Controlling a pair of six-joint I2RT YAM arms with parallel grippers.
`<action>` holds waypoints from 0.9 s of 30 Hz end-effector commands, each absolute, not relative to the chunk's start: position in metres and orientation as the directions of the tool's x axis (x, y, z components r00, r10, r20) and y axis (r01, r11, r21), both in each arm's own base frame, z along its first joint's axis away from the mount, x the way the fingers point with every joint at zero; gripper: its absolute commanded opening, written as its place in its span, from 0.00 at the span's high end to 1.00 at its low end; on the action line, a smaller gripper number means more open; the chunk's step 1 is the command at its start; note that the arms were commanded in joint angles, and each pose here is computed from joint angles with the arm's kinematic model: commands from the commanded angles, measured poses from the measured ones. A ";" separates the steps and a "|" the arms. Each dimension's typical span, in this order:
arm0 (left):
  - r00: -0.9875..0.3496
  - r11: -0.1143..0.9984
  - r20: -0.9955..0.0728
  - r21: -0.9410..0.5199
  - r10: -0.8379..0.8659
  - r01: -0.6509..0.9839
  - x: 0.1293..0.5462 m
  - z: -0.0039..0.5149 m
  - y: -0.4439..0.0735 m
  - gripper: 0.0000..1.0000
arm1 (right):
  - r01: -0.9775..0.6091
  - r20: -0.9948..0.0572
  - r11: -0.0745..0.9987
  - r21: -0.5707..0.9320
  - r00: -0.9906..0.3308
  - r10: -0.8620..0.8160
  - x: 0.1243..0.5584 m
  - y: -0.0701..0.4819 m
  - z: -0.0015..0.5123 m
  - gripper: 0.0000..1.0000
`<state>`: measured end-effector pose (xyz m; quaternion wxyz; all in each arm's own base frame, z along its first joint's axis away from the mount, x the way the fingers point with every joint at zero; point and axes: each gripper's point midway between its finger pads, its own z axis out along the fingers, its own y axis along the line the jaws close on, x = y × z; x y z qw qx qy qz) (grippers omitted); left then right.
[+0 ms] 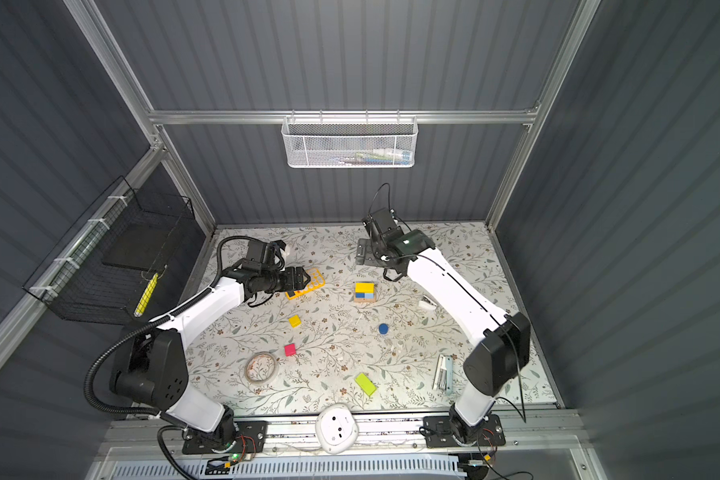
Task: Build the wood block tower
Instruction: 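Open and raise the right gripper while the left gripper moves toward the pink cube, then lower the left gripper over the pink cube near the tape roll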
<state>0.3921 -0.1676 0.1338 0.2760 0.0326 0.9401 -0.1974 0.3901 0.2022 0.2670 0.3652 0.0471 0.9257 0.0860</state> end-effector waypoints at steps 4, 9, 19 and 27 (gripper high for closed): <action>-0.892 0.958 -0.448 -0.277 -0.057 0.078 0.387 0.122 -0.147 0.19 | 0.057 -0.806 0.956 0.288 -0.525 0.274 0.395 0.167 0.317 0.01; -0.930 0.968 -0.364 -0.247 -0.051 0.044 0.367 0.102 -0.147 0.22 | 0.047 -0.860 0.919 0.392 -0.336 0.384 0.382 0.139 0.358 0.01; -0.963 0.992 -0.247 -0.043 0.108 0.122 0.324 0.092 -0.166 0.20 | 0.084 -0.859 0.883 0.461 -0.207 0.468 0.348 0.096 0.353 0.01; -0.978 0.997 -0.190 0.000 0.080 0.082 0.283 0.097 -0.154 0.20 | 0.111 -0.836 0.858 0.502 -0.192 0.514 0.336 0.078 0.336 0.01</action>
